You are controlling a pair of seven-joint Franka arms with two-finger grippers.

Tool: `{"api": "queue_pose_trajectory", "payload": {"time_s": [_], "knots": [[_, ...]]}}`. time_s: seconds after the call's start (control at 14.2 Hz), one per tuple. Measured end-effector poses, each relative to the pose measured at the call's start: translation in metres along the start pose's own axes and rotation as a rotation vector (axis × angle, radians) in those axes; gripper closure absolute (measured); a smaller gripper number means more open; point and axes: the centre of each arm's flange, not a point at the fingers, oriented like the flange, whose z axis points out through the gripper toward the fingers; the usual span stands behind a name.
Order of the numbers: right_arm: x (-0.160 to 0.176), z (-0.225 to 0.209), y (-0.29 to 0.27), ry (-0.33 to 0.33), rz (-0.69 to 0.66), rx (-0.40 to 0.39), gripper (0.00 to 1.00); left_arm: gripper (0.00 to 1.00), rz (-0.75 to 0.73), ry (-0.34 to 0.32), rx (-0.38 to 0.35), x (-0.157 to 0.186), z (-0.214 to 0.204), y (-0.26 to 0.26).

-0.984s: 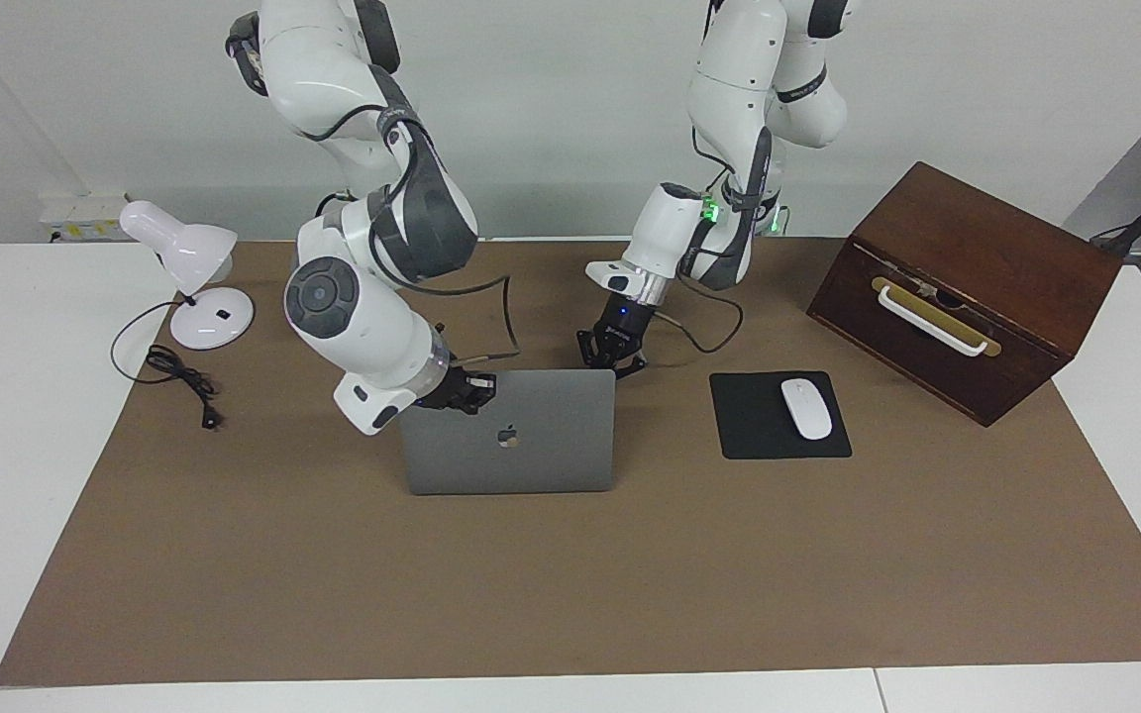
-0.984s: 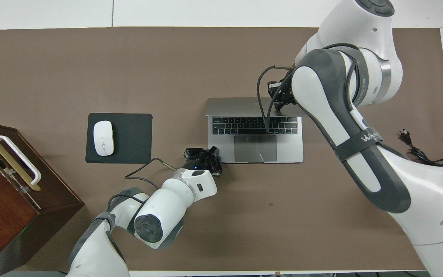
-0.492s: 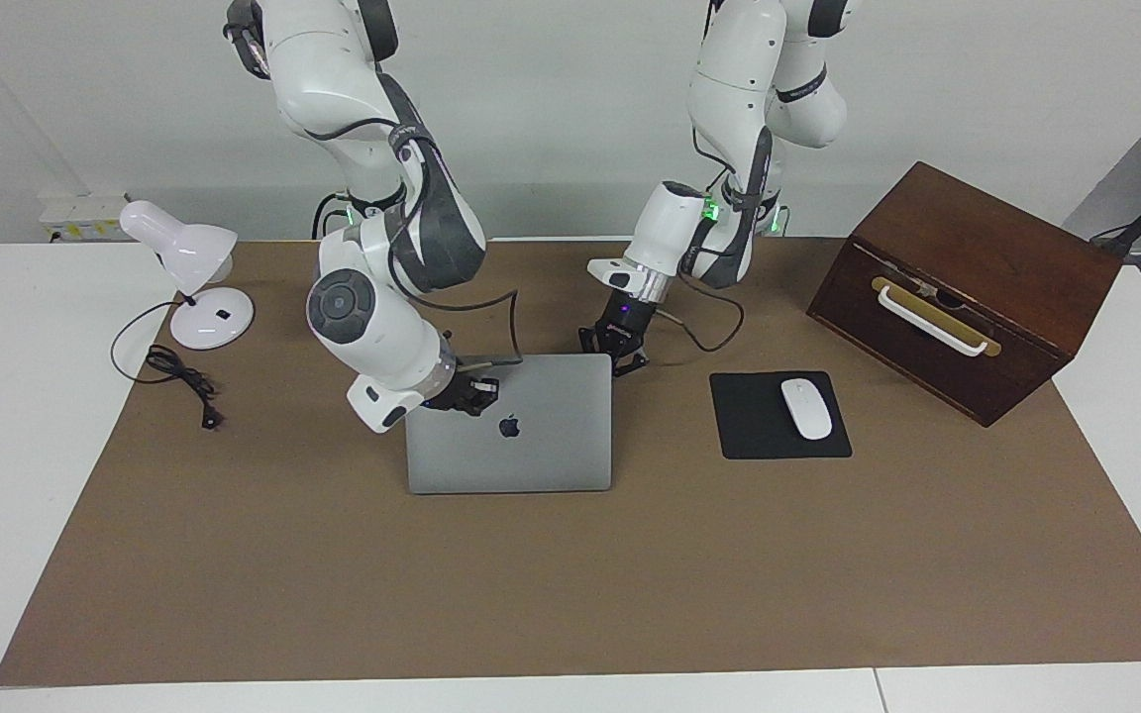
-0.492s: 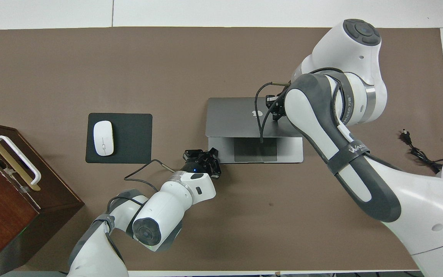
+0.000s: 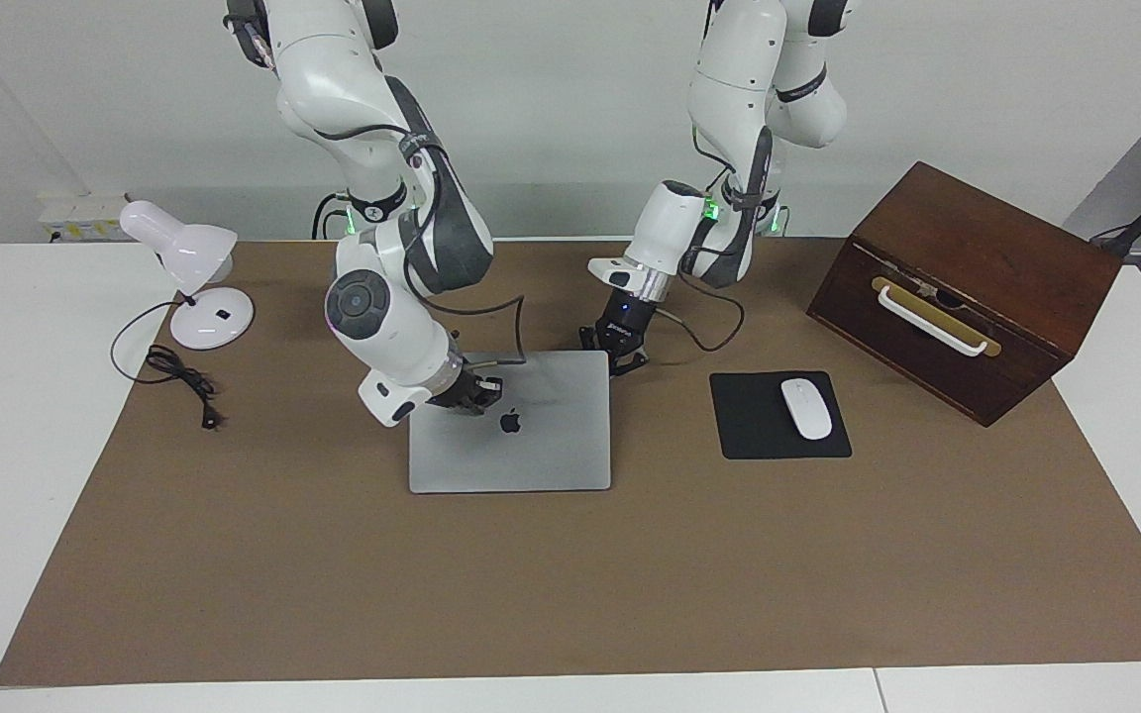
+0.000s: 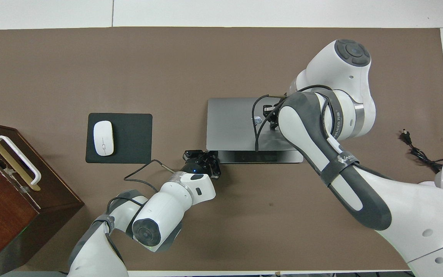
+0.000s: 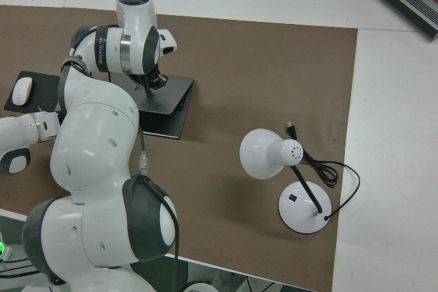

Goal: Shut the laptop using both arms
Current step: 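Press the closed laptop lid flat with the right gripper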

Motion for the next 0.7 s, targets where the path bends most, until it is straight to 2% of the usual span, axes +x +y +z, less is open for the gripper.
{"api": "queue_pose_trajectory", "payload": {"time_s": [0.7], "knots": [[-0.005,0.030,0.001,0.023,0.002,-0.005,0.99,0.99,0.015,0.004,0.000,-0.005,-0.003,0.000]]}}
